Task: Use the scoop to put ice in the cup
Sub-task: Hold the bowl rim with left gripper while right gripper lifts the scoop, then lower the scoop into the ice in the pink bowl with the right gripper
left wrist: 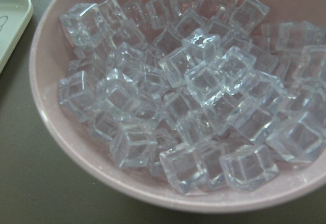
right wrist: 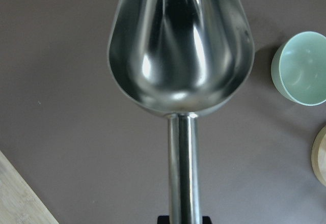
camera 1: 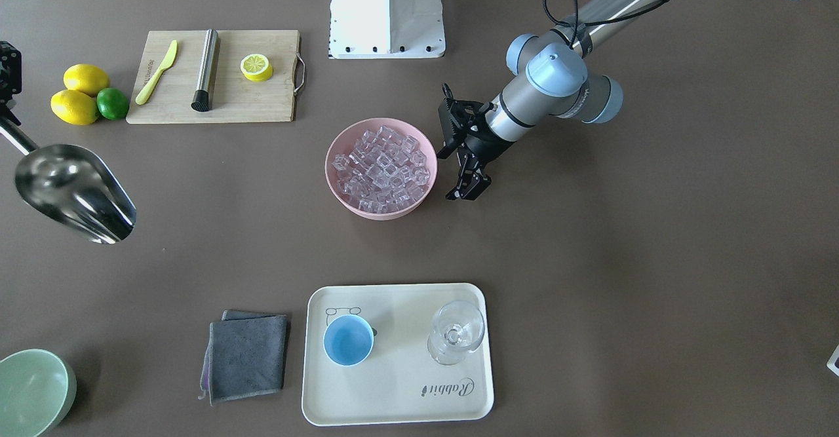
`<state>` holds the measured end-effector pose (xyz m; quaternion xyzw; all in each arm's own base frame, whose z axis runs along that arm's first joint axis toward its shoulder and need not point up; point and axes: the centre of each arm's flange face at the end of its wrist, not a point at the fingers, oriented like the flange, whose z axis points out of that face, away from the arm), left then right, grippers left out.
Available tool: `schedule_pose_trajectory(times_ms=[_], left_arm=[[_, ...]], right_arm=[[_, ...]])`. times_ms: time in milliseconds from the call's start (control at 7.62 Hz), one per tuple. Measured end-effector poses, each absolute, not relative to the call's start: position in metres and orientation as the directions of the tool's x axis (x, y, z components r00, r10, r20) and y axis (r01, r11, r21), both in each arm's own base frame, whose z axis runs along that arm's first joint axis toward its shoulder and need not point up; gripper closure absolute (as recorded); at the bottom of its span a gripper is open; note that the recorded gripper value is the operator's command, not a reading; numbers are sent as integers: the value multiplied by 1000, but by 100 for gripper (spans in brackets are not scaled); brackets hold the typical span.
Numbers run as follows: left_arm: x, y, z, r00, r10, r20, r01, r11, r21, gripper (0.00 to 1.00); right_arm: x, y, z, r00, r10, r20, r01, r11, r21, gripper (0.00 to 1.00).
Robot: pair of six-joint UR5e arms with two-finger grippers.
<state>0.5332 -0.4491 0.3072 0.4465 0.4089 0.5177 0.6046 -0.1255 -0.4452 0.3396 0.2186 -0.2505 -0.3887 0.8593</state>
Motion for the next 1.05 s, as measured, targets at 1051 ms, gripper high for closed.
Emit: schedule_pose_trajectory(times_ms=[1051], left_arm=[[539, -450, 302, 125, 992, -29, -258, 61, 964, 1]], right_arm=[[-337, -432, 142, 209, -966, -154, 946, 160, 283, 100]])
